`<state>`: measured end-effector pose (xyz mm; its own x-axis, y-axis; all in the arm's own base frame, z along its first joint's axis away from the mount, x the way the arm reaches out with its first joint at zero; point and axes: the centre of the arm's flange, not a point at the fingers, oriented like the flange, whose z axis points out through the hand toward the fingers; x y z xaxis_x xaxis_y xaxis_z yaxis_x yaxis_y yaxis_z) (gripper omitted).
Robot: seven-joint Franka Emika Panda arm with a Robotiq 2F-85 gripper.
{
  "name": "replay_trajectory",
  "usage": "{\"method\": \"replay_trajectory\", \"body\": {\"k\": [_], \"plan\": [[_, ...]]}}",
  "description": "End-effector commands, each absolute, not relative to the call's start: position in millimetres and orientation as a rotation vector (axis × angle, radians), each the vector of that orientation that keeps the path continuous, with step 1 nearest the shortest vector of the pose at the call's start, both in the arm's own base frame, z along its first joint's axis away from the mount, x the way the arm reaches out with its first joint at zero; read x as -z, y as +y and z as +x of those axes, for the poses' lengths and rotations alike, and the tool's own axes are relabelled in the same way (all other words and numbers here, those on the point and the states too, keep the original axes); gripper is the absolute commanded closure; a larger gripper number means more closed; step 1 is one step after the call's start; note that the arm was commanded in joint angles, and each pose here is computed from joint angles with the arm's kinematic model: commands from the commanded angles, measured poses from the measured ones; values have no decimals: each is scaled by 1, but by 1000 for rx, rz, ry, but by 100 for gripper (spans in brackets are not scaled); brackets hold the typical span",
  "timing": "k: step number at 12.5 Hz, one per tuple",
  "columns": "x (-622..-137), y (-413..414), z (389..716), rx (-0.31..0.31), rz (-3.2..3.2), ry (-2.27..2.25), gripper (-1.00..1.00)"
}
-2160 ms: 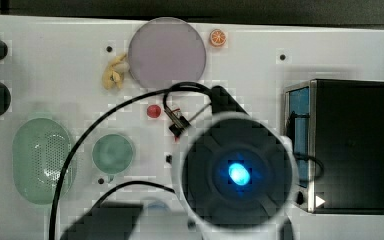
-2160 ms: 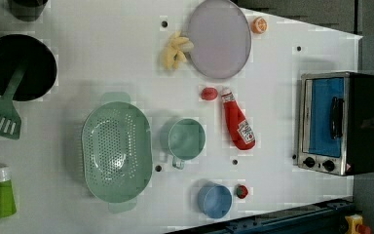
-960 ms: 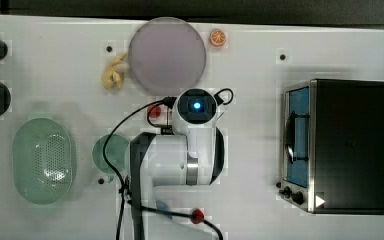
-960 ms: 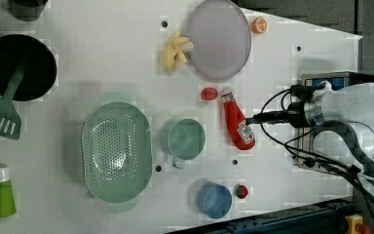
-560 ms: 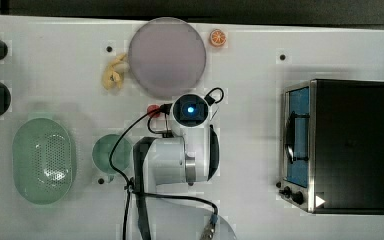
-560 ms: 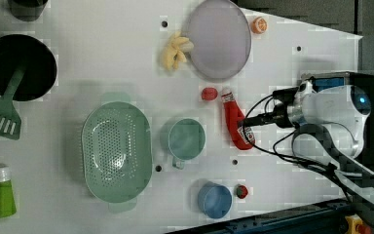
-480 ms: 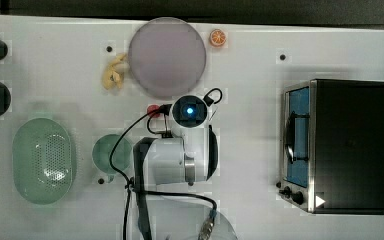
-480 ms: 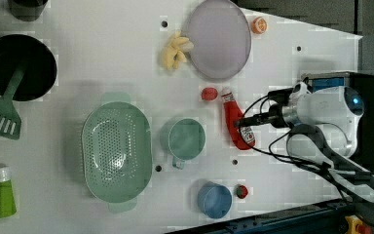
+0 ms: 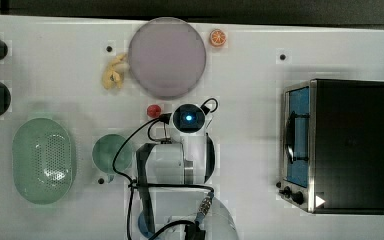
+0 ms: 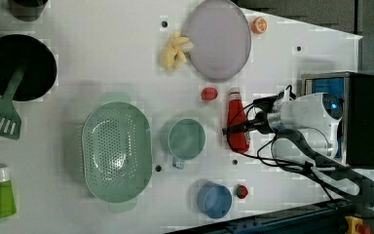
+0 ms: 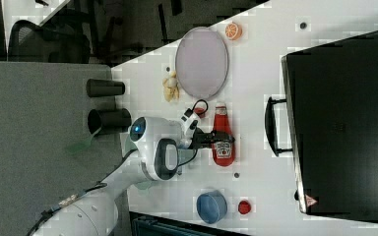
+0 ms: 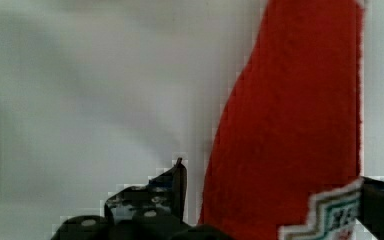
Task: Pick Ketchup from the table and place it in strainer.
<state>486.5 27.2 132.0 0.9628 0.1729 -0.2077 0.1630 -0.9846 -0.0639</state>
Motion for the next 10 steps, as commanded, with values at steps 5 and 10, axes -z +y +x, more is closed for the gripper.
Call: {"method": "replay_trajectory", "body": {"k": [5, 10], "plan": [[-187, 19, 513, -211, -3085, -305, -25], [-347, 56, 520, -89, -3141, -386, -25]]}}
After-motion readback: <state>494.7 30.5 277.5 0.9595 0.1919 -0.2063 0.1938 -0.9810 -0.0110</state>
